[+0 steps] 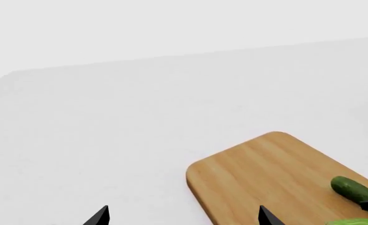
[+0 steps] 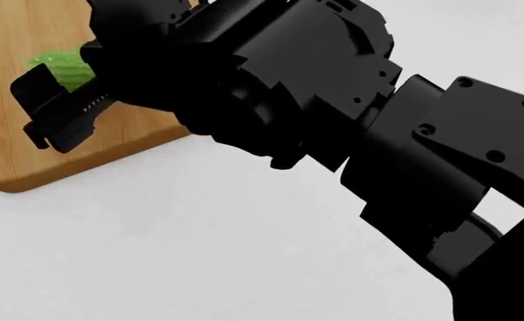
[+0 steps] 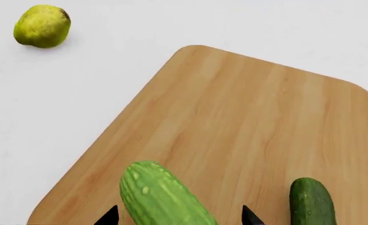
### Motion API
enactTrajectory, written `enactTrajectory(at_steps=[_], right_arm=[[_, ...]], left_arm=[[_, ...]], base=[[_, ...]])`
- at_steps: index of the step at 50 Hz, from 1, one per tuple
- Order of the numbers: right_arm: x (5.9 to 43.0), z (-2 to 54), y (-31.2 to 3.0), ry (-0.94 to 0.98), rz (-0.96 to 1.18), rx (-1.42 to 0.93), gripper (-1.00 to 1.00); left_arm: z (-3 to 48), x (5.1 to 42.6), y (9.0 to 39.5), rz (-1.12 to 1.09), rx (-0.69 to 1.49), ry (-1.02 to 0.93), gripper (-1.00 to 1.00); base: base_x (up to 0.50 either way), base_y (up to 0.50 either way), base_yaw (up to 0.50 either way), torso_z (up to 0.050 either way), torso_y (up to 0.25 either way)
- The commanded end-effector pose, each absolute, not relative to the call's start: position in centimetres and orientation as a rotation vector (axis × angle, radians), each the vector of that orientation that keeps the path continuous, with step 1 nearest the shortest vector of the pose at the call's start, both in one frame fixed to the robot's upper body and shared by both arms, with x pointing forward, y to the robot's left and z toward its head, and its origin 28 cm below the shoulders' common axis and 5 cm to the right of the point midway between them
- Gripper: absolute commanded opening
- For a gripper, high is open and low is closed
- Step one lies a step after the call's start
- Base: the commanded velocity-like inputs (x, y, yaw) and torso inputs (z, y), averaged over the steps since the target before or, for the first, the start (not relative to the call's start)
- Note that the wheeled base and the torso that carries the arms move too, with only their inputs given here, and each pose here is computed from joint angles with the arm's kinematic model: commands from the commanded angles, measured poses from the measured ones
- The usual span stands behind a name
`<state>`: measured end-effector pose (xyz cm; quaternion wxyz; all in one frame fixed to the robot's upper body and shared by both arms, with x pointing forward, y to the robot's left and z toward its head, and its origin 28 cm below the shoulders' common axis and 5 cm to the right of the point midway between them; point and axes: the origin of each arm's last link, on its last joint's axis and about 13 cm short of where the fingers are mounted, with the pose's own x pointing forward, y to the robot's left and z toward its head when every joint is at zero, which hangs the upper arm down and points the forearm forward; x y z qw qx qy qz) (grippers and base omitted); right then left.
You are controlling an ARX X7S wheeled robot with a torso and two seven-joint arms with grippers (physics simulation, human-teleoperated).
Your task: Clear the non-vegetable object off the cutting board and place the vegetables onto it.
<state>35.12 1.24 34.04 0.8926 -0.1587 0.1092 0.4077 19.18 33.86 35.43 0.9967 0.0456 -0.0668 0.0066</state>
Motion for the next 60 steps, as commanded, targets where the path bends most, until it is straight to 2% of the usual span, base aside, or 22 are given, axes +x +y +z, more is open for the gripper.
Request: enactTrajectory(at_steps=[1, 12, 27, 39, 47, 60], right_arm=[[34.8, 34.7, 1.8, 0.193, 0.889, -0.353, 1.00], [32.1, 36.3, 1.0, 0.145, 0.916, -0.394, 1.00], [27.7, 39.6, -4.3, -0.020, 0.778, -0.392, 1.00], [21.8, 42.1, -8.3, -0.147, 0.657, -0.366, 1.00], [18.9, 42.5, -9.8, -0.189, 0.550, -0.377, 1.00], [11.7, 41.8, -11.9, -0.275, 0.423, -0.378, 1.00]], left_arm=[[35.7, 19.2, 33.9, -0.011, 0.074, -0.159, 1.00], [36.1, 18.9, 33.9, -0.007, 0.076, -0.167, 1.00], [36.4, 19.1, 33.5, -0.025, 0.078, -0.169, 1.00], [36.4, 19.5, 33.0, -0.045, 0.079, -0.166, 1.00], [36.5, 19.6, 32.9, -0.045, 0.081, -0.169, 1.00], [37.5, 19.0, 32.6, -0.053, 0.089, -0.196, 1.00]], base=[[0.00, 0.00, 0.00, 0.000, 0.000], [0.00, 0.00, 0.00, 0.000, 0.000], [0.00, 0.00, 0.00, 0.000, 0.000], [0.00, 0.00, 0.00, 0.000, 0.000], [0.00, 0.00, 0.00, 0.000, 0.000], [0.00, 0.00, 0.00, 0.000, 0.000]])
